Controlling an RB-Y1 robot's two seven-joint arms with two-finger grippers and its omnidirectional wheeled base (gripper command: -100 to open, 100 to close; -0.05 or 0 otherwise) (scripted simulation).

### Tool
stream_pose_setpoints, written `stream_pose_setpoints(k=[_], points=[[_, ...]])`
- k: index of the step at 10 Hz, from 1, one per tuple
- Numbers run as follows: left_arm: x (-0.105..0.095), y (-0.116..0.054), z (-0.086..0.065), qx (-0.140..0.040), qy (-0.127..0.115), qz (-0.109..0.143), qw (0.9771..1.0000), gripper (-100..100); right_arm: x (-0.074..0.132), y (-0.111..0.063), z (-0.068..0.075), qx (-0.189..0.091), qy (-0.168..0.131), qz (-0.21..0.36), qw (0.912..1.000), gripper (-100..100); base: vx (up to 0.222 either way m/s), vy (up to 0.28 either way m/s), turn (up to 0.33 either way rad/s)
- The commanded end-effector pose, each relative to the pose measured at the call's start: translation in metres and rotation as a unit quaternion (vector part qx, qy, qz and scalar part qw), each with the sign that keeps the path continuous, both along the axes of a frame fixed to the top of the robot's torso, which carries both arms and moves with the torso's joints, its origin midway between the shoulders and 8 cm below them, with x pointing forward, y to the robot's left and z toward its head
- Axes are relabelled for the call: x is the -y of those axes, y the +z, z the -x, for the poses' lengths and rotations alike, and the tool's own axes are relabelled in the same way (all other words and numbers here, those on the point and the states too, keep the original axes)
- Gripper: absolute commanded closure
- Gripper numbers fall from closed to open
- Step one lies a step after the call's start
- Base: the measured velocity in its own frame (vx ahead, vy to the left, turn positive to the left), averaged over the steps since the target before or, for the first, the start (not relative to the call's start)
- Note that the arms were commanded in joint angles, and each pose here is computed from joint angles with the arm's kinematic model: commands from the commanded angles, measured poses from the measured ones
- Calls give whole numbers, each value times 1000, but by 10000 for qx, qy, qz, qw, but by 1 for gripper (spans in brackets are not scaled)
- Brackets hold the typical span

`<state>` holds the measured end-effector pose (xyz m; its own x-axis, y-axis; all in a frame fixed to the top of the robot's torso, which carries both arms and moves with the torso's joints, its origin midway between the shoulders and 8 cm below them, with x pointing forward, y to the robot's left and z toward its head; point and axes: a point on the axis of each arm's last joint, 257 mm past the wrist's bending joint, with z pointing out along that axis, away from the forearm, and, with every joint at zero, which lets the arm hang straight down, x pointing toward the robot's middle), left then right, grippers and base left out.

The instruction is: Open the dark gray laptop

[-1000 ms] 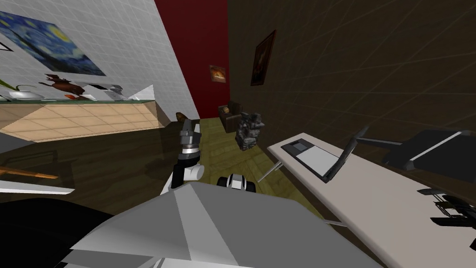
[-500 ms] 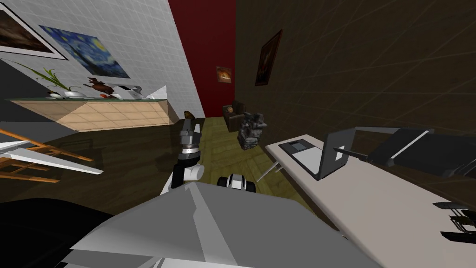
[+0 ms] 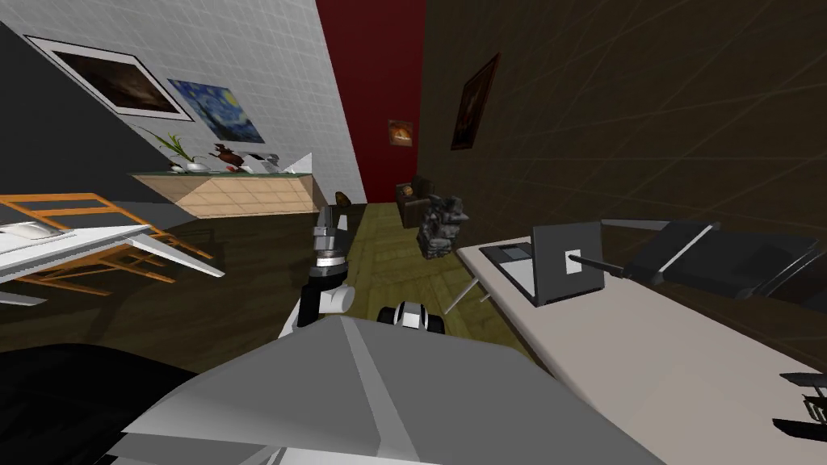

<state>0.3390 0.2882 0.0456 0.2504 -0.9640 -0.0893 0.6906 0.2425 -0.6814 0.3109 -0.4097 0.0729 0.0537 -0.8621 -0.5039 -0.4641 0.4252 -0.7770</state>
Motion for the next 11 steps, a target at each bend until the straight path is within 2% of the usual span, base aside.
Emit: stream_pose_setpoints(k=[1, 2, 5, 9, 10, 11], points=[[0, 0, 0, 0, 0, 0, 10000, 0, 43, -1, -5, 2, -580, -39, 9983, -100, -194, -6, 431], [0, 0, 0, 0, 0, 0, 10000, 0, 43, -1, -5, 2, -580, -39, 9983, -100, -132, 17, 260], [0, 0, 0, 0, 0, 0, 10000, 0, 96, -4, -4, 2, -1277, -53, 9918, -100, -155, 13, 419], [0, 0, 0, 0, 0, 0, 10000, 0, 167, -8, 7, 9, -2189, -13, 9757, -100, -189, 49, 448], [0, 0, 0, -1, 0, 0, 10000, 0, 159, -9, 3, -2, -2031, -20, 9792, -100, -72, 24, 94], [0, 0, 0, -2, 2, -1, 10000, 0, 149, -7, 3, 6, -1964, -29, 9805, 100, 22, -14, -212]])
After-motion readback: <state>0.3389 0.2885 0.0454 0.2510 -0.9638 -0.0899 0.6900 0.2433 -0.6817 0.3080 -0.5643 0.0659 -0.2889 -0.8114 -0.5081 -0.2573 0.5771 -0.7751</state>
